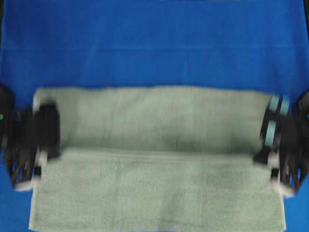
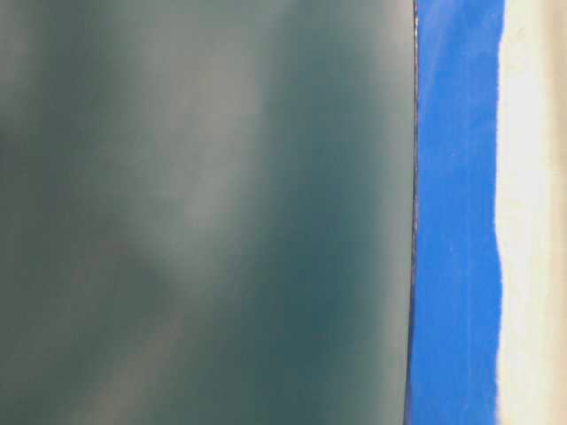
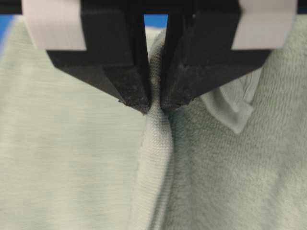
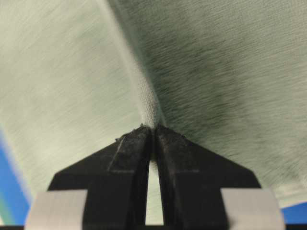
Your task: Fold a bath towel.
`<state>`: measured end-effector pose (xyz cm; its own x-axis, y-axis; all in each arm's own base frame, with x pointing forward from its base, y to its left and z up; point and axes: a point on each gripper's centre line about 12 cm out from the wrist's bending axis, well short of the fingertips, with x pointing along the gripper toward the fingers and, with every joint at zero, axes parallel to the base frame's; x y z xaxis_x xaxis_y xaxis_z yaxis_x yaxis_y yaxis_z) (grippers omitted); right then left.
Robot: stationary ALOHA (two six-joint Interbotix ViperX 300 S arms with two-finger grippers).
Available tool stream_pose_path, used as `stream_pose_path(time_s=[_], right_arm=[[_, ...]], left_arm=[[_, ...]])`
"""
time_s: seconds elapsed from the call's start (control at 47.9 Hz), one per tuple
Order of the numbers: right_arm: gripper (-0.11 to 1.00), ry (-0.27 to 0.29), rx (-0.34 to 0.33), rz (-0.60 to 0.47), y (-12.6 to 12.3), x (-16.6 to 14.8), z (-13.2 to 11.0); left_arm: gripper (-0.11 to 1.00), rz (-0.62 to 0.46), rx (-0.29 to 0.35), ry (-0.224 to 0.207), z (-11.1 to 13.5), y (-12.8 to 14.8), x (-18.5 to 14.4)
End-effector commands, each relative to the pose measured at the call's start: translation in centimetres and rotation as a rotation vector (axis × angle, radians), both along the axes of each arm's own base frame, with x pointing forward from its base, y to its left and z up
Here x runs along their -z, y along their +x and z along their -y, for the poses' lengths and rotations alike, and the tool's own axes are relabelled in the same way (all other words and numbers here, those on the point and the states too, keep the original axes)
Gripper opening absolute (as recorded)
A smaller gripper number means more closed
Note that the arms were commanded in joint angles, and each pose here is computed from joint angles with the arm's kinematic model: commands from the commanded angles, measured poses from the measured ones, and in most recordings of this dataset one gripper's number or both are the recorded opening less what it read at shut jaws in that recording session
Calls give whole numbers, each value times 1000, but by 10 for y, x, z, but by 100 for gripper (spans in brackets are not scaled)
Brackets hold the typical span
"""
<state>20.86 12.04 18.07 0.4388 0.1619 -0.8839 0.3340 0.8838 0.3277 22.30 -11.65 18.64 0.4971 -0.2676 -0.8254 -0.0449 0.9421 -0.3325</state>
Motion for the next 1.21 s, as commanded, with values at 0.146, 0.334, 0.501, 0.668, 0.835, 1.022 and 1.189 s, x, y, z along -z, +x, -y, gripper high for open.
stream_pose_path(time_s=[0.146,0.334,0.501,0.668,0.835,1.022,1.189], right_arm=[[5,24,-55,-37,11,5,-77],[5,48,-46,-80,13,17,-124],[5,28,-37,-104,20,30,-141],[5,4,-23,-126,26,44,-142],[6,5,-3,-137,25,50,-141],[7,10,20,-143,26,51,-139],[47,20,26,-135,29,42,-146]], left_arm=[[5,-34,138,-63,80,-2,6],[5,-64,198,-74,127,1,9],[5,-111,199,-55,144,3,26],[5,-153,186,-19,147,6,50],[5,-165,183,-10,148,7,62],[15,-149,184,-24,151,10,60],[65,-114,197,-44,158,17,47]])
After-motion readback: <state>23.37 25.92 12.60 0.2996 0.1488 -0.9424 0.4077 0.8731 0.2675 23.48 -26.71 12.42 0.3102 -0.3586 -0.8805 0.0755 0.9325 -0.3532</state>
